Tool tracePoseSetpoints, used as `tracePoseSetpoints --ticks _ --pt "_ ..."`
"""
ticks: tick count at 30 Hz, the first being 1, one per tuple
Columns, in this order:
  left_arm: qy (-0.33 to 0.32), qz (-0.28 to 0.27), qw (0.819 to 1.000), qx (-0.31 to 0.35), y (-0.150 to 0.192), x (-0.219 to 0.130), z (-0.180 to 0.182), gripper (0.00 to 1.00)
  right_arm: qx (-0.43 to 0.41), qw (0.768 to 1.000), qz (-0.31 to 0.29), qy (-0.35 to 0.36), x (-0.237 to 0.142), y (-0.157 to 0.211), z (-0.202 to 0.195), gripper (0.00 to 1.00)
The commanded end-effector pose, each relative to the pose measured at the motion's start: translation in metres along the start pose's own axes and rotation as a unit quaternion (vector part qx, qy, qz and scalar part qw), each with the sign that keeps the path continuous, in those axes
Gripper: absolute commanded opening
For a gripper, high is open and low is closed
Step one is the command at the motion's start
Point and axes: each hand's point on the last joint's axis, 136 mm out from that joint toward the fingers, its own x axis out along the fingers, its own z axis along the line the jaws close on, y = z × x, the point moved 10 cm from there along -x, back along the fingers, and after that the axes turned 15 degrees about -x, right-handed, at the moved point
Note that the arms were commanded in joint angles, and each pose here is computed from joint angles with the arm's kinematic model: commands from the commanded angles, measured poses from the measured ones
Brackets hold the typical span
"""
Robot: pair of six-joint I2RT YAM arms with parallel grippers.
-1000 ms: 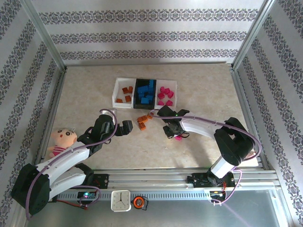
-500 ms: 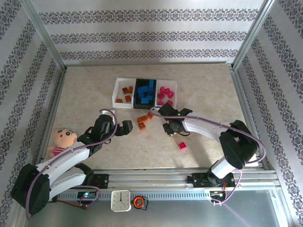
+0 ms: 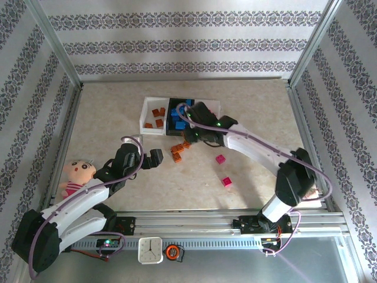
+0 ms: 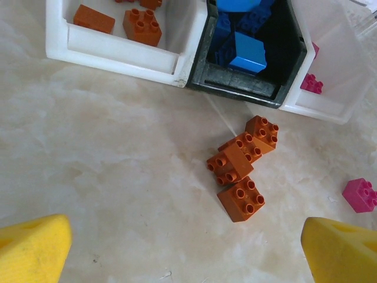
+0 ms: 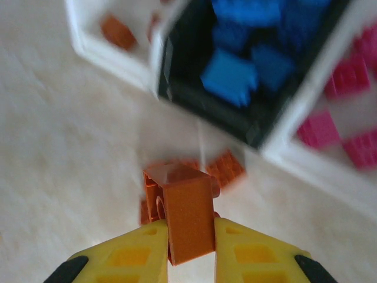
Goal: Sort the legos into containers by color
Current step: Place the lego in the container.
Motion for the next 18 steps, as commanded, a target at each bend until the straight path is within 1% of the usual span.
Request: tracePoseSetpoints --ticks 1,4,8,12,16,17,18 --pt "-0.034 -0.003 0.999 -0.009 0.0 -0.007 0.008 1.0 -0.009 0.999 -0.035 -0.017 0.026 -0.037 0.005 0.2" --pt "-0.053 -0.013 0.998 -0.009 -0.001 -0.014 0.013 1.0 -0.007 0.998 -0.051 -0.032 0.051 -0.067 0.008 0.2" --pt "-0.046 -0.012 0.999 -0.01 0.0 -0.022 0.014 1.0 -0.003 0.997 -0.073 -0.034 0.081 -0.1 0.008 0.21" --pt "-0.051 -0.011 0.999 -0.012 0.002 -0.026 0.019 1.0 0.017 0.997 -0.073 -0.031 0.115 -0.117 0.001 0.21" --pt "-0.049 -0.008 0.999 -0.012 0.004 -0.029 0.021 1.0 0.033 0.996 -0.072 -0.03 0.142 -0.124 -0.002 0.22" --pt "-0.049 -0.007 0.999 -0.013 0.004 -0.03 0.021 1.0 0.035 0.996 -0.071 -0.028 0.148 -0.125 -0.003 0.24" --pt "-0.05 -0.006 0.999 -0.012 0.004 -0.031 0.021 1.0 0.037 0.996 -0.071 -0.027 0.153 -0.127 -0.003 0.29"
